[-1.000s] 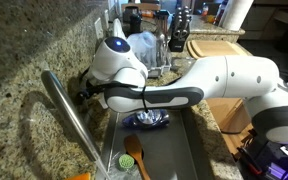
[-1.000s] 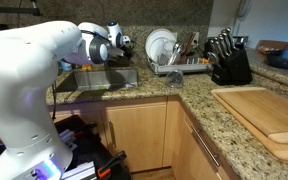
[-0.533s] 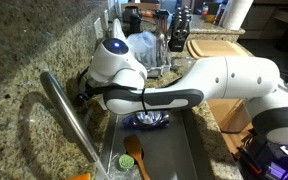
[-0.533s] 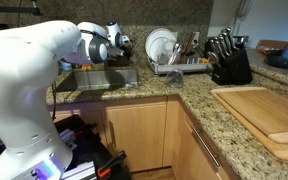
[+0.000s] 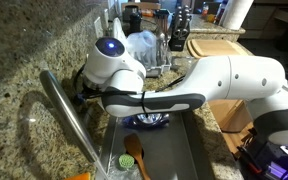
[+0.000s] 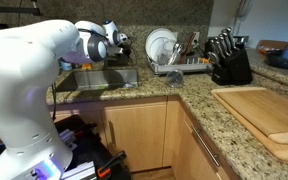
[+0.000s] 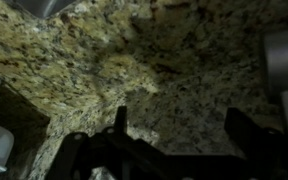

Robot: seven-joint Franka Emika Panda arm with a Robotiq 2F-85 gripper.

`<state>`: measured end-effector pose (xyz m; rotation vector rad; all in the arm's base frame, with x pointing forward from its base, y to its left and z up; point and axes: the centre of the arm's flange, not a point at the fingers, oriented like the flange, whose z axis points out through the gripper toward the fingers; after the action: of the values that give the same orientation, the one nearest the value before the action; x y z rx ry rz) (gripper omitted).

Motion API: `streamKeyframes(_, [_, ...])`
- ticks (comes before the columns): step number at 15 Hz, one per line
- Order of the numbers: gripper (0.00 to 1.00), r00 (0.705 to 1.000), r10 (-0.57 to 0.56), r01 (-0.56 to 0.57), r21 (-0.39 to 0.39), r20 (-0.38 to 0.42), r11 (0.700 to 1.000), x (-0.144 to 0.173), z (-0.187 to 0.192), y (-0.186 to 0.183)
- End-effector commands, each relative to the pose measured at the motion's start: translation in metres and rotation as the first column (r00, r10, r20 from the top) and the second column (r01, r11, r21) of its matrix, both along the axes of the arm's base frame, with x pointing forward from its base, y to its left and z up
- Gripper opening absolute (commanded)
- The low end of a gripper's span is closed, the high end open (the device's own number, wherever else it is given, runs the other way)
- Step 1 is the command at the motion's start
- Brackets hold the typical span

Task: Close the tap

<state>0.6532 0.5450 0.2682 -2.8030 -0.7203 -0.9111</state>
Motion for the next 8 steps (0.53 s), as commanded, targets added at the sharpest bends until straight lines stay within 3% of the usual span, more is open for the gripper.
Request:
streamKeyframes(1, [1.0,0.989,0.128,-0.127,0.018,-0.074,0.992,-0.053,0.034,0.041])
streamKeyframes(4, [1.0,0.989,0.138,-0.137,0.023,-0.055,0.99,-0.055,0.034,0.038])
streamKeyframes(8, [1.0,0.989,0.146,-0.144,-0.074,0.023,0.987,-0.061,0.034,0.028])
